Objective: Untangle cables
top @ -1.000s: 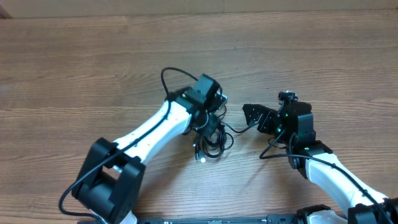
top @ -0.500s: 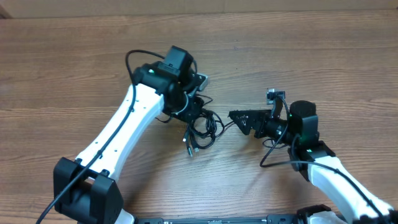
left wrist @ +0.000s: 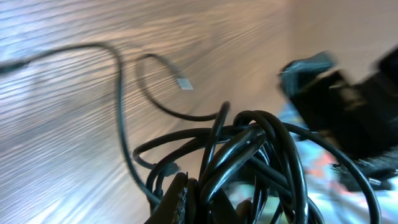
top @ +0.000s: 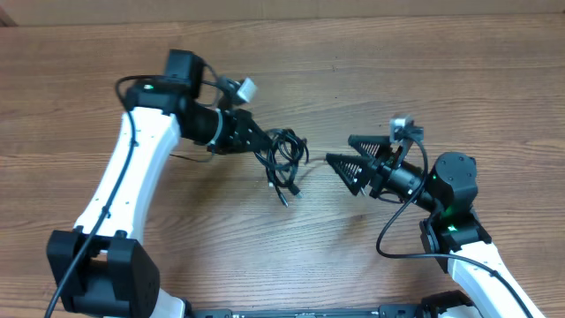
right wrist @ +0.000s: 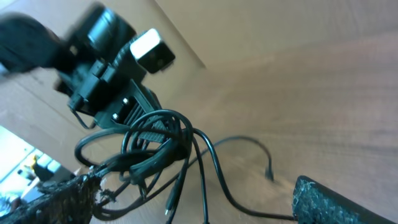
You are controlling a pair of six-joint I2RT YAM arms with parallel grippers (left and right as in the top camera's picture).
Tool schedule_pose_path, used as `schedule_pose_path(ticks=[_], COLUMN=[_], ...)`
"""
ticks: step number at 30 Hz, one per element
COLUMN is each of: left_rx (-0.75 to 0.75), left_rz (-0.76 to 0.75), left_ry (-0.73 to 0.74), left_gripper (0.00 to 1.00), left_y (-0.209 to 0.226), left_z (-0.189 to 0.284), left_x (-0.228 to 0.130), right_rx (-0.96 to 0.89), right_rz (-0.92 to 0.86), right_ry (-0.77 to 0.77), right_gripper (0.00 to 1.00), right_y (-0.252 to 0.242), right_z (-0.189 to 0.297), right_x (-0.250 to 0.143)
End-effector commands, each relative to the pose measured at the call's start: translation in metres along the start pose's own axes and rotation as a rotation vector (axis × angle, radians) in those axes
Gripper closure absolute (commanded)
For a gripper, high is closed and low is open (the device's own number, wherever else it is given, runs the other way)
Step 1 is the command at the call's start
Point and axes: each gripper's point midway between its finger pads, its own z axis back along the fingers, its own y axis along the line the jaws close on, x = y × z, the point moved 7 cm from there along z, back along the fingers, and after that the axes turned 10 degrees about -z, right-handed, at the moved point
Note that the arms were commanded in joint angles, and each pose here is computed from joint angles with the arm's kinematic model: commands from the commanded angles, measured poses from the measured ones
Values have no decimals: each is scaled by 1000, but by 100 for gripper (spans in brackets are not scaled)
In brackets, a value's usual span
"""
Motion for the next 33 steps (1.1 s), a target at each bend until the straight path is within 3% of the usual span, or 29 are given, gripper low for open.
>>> schedule_pose_path(ticks=[1,5,9,17,24,33], left_rx=[-236,-244,-243,-228,-194,-212], left_rz=[-47,-100,-264,-563,-668,-696], left_ry=[-122,-160,-198,-243,-244,-230], left_gripper=[96,96,96,96,96,95], left_y=[-32,-29,-32,-45,-54,-63], left_z=[30,37,36,24,9,1], left_x=[11,14,22,36,44,43], right_rx=[29,113,135,109,101,47], right_rz=[-95,-139,-265,-413,-388,-399], right_ry=[-95,-168,-197,-83,-78,-78], right_gripper=[1,1,1,2,1,2], right_y=[13,29,32,32,39,32], right_z=[2,5,6,-8,-18,-20], right_x=[20,35,40,15,5,0])
